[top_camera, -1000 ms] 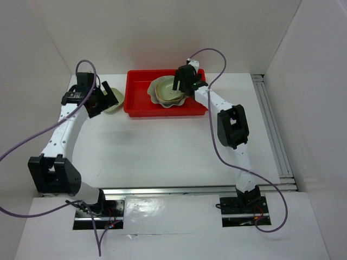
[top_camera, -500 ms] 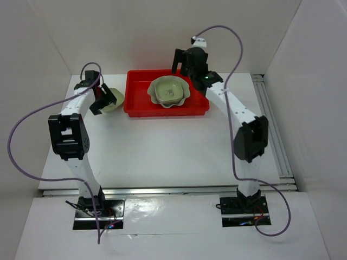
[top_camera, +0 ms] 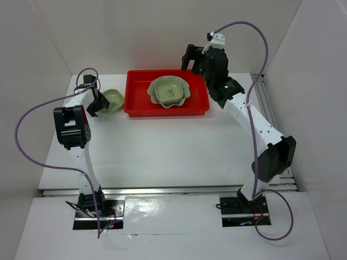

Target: Place the plates into the plastic bin on the countertop

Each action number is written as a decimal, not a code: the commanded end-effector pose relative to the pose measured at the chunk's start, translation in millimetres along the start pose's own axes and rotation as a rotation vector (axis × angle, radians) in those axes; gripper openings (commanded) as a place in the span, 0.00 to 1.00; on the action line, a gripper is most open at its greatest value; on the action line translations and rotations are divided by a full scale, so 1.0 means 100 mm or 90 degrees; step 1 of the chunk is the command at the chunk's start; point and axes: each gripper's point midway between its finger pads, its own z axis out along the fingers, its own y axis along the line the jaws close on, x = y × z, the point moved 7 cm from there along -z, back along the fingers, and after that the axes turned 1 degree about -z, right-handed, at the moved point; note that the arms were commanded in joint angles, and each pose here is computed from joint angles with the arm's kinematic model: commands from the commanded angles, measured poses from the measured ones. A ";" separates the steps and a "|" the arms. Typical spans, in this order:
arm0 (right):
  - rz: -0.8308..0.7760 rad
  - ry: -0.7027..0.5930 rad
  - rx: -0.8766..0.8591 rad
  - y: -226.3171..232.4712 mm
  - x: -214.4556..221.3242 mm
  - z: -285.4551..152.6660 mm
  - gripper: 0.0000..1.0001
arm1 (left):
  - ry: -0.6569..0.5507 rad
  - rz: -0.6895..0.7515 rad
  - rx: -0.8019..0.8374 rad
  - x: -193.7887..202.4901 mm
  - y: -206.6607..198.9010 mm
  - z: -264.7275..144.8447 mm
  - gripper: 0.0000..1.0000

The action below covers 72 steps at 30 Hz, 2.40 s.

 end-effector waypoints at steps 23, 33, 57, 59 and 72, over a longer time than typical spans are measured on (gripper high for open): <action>0.048 -0.034 0.079 -0.55 -0.09 -0.83 0.99 | -0.186 0.076 0.342 -0.37 -1.25 -2.38 0.00; 0.100 -0.092 0.073 -0.69 -0.49 -1.52 0.99 | -0.124 0.181 0.462 0.57 -2.32 -2.51 0.00; 0.096 -0.049 -0.012 -0.61 -0.31 -1.76 0.99 | -0.116 0.193 0.397 0.71 -2.27 -2.36 1.00; 0.086 -0.030 0.001 -0.63 -0.30 -1.74 0.99 | -0.143 0.189 0.375 0.63 -2.01 -2.66 1.00; 0.052 -0.062 -0.003 -0.85 -0.25 -2.77 0.99 | -0.238 0.171 0.398 1.40 0.77 -4.09 1.00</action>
